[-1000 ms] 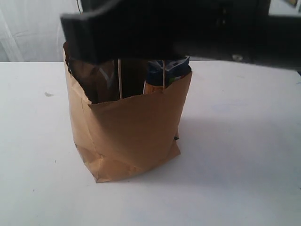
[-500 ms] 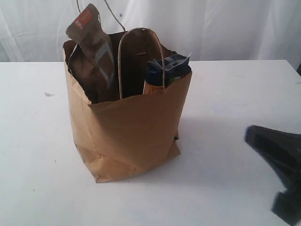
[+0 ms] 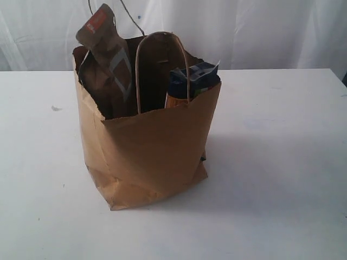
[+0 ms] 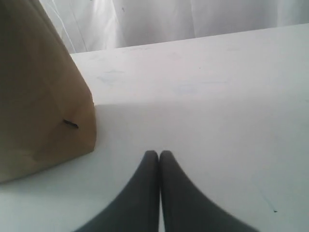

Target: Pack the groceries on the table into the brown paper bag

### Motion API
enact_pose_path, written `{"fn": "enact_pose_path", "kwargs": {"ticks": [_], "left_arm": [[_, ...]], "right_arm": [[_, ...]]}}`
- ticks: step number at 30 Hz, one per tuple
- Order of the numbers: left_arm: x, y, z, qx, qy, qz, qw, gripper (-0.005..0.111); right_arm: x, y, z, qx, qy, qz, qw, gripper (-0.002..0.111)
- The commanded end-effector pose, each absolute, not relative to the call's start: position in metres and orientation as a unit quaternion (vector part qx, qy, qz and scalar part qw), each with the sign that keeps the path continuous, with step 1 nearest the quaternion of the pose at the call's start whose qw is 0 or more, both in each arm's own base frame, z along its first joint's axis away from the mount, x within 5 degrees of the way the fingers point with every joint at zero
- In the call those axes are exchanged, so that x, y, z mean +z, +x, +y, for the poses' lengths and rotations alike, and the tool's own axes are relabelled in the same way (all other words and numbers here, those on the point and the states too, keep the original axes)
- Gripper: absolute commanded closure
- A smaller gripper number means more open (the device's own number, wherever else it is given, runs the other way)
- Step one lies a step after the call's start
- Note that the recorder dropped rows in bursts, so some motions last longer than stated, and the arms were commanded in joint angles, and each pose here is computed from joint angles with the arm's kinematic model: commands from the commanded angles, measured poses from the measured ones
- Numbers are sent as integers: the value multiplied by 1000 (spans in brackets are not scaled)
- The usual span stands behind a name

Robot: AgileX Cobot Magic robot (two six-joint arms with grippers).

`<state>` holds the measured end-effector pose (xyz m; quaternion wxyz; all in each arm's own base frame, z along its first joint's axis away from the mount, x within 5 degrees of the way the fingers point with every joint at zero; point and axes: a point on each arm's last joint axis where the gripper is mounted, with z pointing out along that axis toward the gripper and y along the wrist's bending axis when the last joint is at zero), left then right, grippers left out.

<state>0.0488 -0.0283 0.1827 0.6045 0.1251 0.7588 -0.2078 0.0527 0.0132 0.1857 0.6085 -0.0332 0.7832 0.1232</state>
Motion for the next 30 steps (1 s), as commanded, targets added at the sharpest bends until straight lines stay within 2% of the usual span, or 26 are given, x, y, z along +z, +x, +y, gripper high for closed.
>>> {"fn": "enact_pose_path", "kwargs": {"ticks": [1, 30], "left_arm": [[183, 49, -28, -210, 121, 757, 607, 107], [183, 49, -28, -210, 121, 757, 607, 107]], "right_arm": [[184, 53, 10, 109, -9, 784, 611, 108], [184, 53, 8, 94, 12, 784, 613, 108]]}}
